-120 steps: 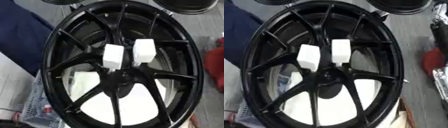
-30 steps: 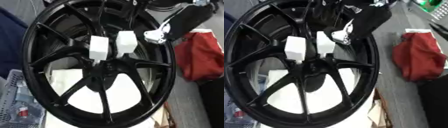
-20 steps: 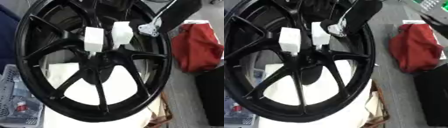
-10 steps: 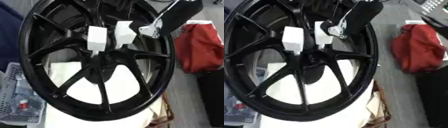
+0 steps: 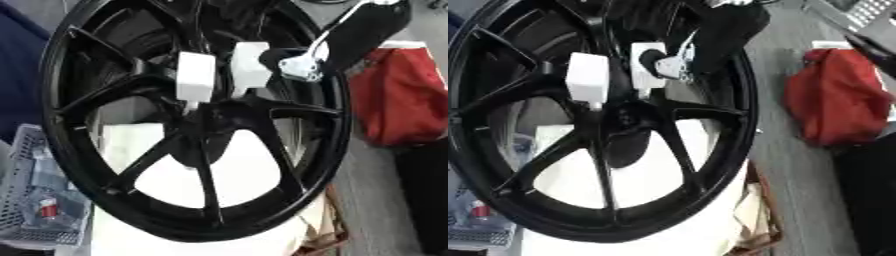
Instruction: Pull the pin out of the wheel hub.
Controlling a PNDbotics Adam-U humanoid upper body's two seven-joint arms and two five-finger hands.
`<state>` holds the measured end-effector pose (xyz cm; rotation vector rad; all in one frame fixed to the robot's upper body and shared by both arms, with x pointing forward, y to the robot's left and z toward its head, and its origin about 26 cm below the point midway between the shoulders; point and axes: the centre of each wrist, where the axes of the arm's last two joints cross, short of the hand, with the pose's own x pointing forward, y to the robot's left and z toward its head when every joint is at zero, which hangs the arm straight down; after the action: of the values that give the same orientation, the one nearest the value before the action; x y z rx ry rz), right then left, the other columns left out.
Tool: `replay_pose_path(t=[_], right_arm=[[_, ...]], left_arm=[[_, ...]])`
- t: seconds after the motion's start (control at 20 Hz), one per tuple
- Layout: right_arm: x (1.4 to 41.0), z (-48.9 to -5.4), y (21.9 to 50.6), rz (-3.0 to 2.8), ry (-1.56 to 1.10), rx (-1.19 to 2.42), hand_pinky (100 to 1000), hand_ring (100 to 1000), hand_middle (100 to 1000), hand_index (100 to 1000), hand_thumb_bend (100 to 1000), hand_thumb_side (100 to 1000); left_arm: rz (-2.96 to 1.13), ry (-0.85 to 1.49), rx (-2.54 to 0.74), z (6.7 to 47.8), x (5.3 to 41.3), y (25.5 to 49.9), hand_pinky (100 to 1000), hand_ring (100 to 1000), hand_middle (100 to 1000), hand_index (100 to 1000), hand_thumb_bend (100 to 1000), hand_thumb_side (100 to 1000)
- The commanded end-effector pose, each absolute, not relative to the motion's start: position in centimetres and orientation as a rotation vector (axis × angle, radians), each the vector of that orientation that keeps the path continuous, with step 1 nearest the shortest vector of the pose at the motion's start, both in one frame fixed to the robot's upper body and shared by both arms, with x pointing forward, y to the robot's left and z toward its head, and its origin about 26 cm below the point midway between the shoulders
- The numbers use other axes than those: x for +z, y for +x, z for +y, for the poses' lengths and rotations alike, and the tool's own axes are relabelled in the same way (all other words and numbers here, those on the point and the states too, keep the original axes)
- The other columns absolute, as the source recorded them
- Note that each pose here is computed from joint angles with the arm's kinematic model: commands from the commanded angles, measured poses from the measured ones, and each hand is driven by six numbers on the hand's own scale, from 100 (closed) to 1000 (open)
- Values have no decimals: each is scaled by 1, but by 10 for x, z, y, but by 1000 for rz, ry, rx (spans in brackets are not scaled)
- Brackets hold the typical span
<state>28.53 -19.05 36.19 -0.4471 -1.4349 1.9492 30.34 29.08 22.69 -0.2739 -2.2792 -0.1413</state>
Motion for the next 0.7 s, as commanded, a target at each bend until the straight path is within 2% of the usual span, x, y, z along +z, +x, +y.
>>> replay_pose_path(t=[0.05, 0.35, 0.7], right_arm=[[367, -193, 282, -1424, -504, 1938, 942, 894, 862, 1000, 100, 355], [362, -191, 283, -1399, -534, 1925, 947, 901, 868, 1000, 100, 320], [356, -191, 285, -1387, -517, 1910, 950, 903, 873, 1000, 100, 371]], left_arm=[[-2306, -282, -149, 291, 236, 300, 886, 606, 701, 886, 121, 859], [-2302, -292, -146, 290, 235, 301, 886, 606, 701, 886, 124, 861], [-2304, -298, -142, 289, 236, 301, 885, 606, 701, 885, 125, 861]])
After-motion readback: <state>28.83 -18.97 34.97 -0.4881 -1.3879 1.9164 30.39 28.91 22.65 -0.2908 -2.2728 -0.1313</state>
